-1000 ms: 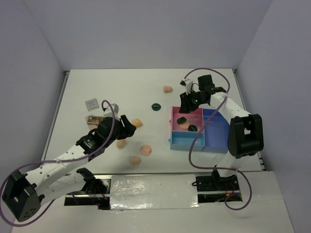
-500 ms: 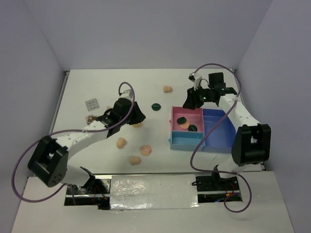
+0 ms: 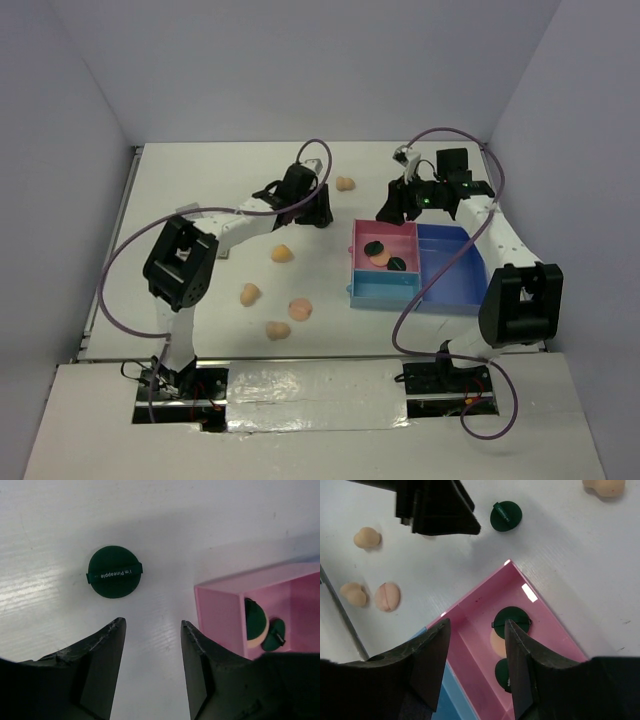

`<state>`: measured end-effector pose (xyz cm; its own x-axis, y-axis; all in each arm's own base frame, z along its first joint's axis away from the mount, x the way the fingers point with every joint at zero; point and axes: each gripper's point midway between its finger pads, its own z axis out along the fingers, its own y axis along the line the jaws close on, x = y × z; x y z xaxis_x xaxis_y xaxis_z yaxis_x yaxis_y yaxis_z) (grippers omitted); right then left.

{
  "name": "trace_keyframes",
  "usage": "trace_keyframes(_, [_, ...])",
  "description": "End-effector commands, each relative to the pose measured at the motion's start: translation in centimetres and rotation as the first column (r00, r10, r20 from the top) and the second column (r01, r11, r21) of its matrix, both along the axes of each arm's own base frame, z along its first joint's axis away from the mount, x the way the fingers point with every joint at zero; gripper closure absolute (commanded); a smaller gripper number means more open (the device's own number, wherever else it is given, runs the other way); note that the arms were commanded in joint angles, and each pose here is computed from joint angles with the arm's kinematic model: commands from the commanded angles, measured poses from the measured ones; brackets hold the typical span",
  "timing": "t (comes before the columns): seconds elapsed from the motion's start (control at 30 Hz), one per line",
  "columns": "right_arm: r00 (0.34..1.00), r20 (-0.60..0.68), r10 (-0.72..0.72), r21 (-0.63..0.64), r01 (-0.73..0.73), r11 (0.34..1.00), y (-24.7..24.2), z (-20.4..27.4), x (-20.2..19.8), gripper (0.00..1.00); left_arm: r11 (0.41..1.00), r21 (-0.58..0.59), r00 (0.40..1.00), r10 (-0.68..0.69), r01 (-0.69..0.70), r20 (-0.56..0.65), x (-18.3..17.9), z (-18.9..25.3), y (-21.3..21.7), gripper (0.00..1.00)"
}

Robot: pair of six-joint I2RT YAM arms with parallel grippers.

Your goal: Organize the makeup

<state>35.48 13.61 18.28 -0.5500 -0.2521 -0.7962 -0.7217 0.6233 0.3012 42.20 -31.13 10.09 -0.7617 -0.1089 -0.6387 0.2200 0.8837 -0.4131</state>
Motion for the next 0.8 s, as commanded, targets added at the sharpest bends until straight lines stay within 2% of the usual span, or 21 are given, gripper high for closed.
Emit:
trace_keyframes(0.0, [0.998, 0.058, 0.011, 0.028, -0.013, 1.000, 0.0, 1.5, -0.2, 0.45, 0.997, 0.065, 0.999, -0.050, 0.049, 0.011, 1.3, 0.0, -0.2, 0.40])
trace_keyframes(0.03, [0.998, 0.056, 0.011, 0.028, -0.013, 1.000, 0.0, 1.4, -0.2, 0.45, 0.994, 0.100, 0.999, -0.045, 0.047, -0.020, 1.3, -1.4, 0.2, 0.40])
trace_keyframes(0.3, [0.999, 0.044, 0.008, 0.043, -0.010, 0.999, 0.0, 1.2, -0.1, 0.45, 0.970, 0.237, 0.999, -0.050, 0.050, -0.006, 4.0, -2.6, 0.7, 0.39])
trace_keyframes(0.53, [0.999, 0.037, 0.005, 0.044, -0.006, 0.999, 0.0, 1.0, -0.2, 0.45, 0.947, 0.315, 0.998, -0.063, 0.069, -0.031, 4.7, -4.9, 1.2, 0.39])
trace_keyframes(0.77, [1.000, 0.027, 0.003, 0.046, -0.004, 0.999, 0.0, 0.6, -0.2, 0.45, 0.933, 0.345, 0.995, -0.091, 0.099, -0.040, 5.5, -5.8, 0.8, 0.40])
